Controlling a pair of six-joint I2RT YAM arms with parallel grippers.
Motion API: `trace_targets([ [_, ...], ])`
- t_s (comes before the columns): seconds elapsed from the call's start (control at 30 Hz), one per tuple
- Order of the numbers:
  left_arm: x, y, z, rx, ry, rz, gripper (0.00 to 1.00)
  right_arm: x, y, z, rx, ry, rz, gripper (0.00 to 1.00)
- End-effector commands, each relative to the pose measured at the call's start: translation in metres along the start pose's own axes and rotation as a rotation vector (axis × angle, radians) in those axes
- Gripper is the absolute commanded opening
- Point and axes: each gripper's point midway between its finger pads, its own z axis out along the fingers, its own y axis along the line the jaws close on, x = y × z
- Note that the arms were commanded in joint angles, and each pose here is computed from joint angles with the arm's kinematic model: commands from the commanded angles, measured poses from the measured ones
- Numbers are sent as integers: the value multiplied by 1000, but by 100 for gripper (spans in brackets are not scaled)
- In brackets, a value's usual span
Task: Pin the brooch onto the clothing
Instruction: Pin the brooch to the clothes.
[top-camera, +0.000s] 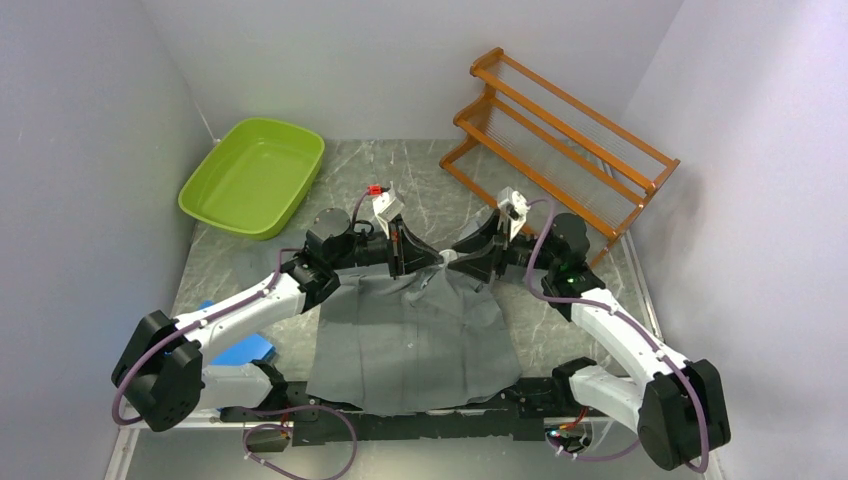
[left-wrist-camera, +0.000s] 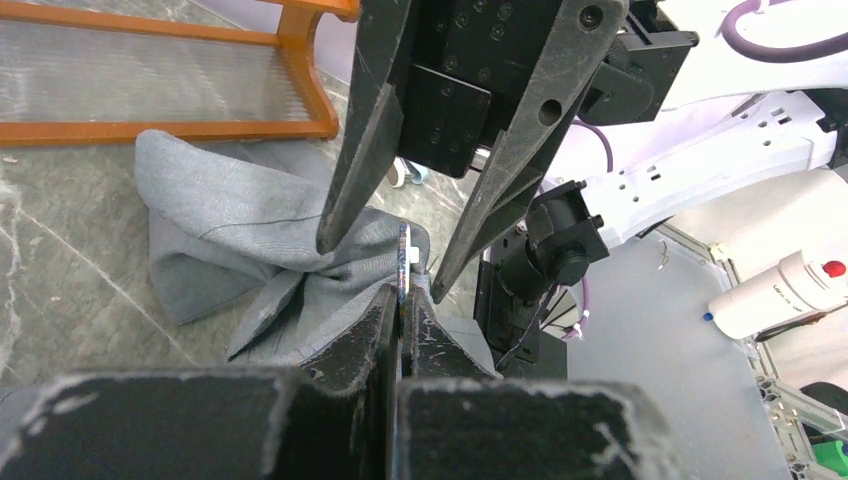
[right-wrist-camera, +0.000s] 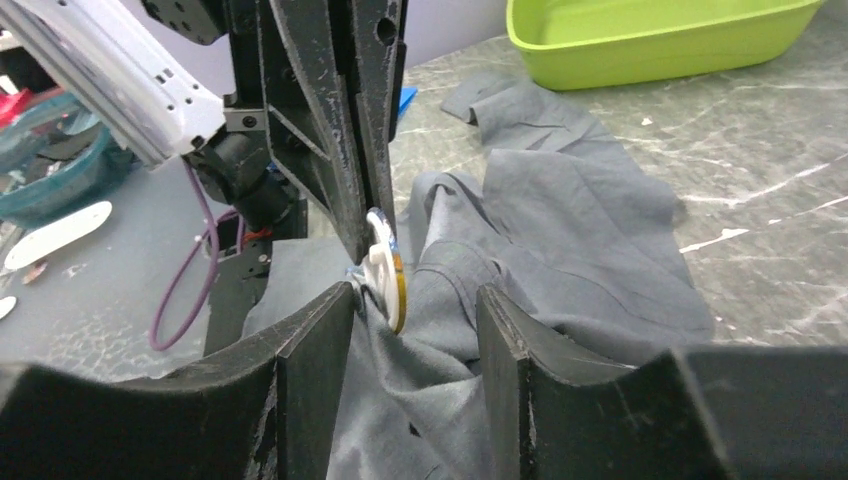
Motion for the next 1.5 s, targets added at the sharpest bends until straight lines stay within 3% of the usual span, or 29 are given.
trace_targets([
  [0.0, -30, -23, -2, 65, -65, 66, 3, -14, 16, -5, -104, -56, -91, 49],
  [0.3, -31, -23, -1, 69, -66, 66, 3, -20, 17, -3, -122, -46, -81, 42],
  [0.47, -31, -23, 0, 75, -63, 60, 3, -16, 11, 6, -130, 24, -36, 37],
  [0.77, -32, -22, 2, 71, -60, 56, 3, -6, 12, 17, -142, 77, -32, 14],
  [1.1, -33, -22, 2, 71, -52, 57, 3, 8, 2, 31, -56, 172, -26, 2],
  [1.17, -34, -23, 1, 68, -54, 63, 3, 8, 6, 28, -67, 157, -47, 8],
  [1.27, -34, -25, -2, 64, -55, 73, 3, 2, 16, 22, -93, 89, -98, 34],
  [1.33, -34, -26, -4, 63, -57, 78, 3, -2, 23, 15, -113, 48, -108, 45],
  [1.4, -33, -28, -6, 65, -58, 85, 3, -5, 28, 9, -142, 24, -120, 49],
  [1.47, -34, -30, -8, 69, -64, 90, 3, -8, 35, 5, -180, 7, -132, 42],
])
